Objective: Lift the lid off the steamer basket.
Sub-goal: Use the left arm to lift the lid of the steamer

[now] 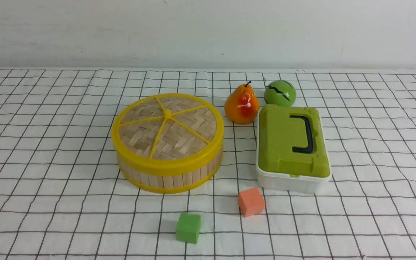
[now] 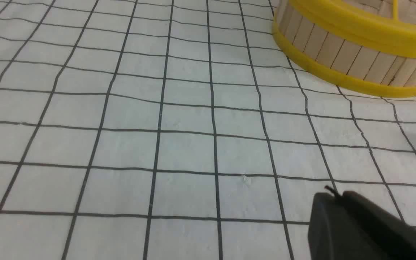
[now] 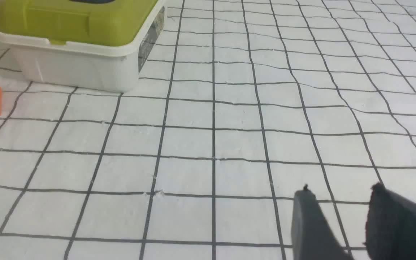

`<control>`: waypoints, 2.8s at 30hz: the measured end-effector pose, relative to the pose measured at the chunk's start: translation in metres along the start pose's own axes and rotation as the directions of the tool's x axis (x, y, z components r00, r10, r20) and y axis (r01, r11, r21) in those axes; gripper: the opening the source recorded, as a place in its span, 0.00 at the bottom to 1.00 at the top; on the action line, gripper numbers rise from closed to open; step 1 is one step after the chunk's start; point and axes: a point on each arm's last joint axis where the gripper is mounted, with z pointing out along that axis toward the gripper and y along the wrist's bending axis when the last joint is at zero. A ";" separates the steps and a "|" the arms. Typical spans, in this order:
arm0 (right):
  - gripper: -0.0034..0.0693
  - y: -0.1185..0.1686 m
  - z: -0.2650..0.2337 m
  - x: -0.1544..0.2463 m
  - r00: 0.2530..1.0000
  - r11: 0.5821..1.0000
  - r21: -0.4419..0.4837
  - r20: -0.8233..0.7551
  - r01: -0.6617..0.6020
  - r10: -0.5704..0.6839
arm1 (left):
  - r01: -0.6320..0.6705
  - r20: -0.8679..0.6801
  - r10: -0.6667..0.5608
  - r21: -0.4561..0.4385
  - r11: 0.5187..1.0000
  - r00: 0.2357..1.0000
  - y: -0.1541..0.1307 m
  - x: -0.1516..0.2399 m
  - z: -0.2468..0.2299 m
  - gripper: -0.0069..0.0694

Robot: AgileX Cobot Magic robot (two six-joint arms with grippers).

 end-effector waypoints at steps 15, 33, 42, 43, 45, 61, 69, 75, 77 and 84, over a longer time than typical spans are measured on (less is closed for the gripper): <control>0.38 0.000 0.000 0.000 1.000 1.000 0.000 0.000 0.000 0.000 | 0.000 0.000 0.000 0.000 1.000 1.000 0.000 0.000 0.000 0.13; 0.38 0.000 0.000 0.000 1.000 1.000 0.000 0.000 0.000 0.000 | 0.000 0.001 0.000 0.000 1.000 1.000 0.000 0.000 0.000 0.14; 0.38 0.000 0.000 0.000 1.000 1.000 0.000 0.000 0.000 0.000 | 0.001 0.159 -0.001 0.003 1.000 0.987 0.000 -0.015 -0.001 0.15; 0.38 0.000 0.000 0.000 1.000 1.000 0.000 0.000 0.000 0.000 | 0.000 0.230 -0.001 0.005 1.000 0.973 0.000 -0.021 -0.002 0.15; 0.38 0.000 0.000 0.000 1.000 1.000 0.000 0.000 0.000 0.000 | 0.000 0.286 -0.002 0.006 1.000 0.958 0.000 -0.026 -0.004 0.15; 0.38 0.000 0.000 0.000 1.000 1.000 0.000 0.000 0.000 0.000 | 0.183 0.787 -0.333 0.278 0.943 0.520 0.000 -0.077 -0.041 0.15; 0.38 0.000 0.000 0.000 1.000 1.000 0.000 0.000 0.000 0.000 | 0.218 0.646 -0.377 0.314 0.924 0.664 -0.023 -0.163 -0.073 0.07; 0.38 0.000 0.000 0.000 1.000 1.000 0.000 0.000 0.000 0.000 | 0.230 0.453 -0.265 0.133 0.964 0.851 -0.027 -0.212 -0.041 0.07; 0.38 0.000 0.000 0.000 1.000 1.000 0.000 0.000 0.000 0.000 | 0.244 0.347 -0.255 0.077 0.967 0.902 -0.025 -0.211 -0.013 0.07; 0.38 0.000 0.000 0.000 1.000 1.000 0.000 0.000 -0.001 0.001 | 0.357 -0.114 -0.349 0.067 0.932 0.930 -0.051 -0.197 0.085 0.07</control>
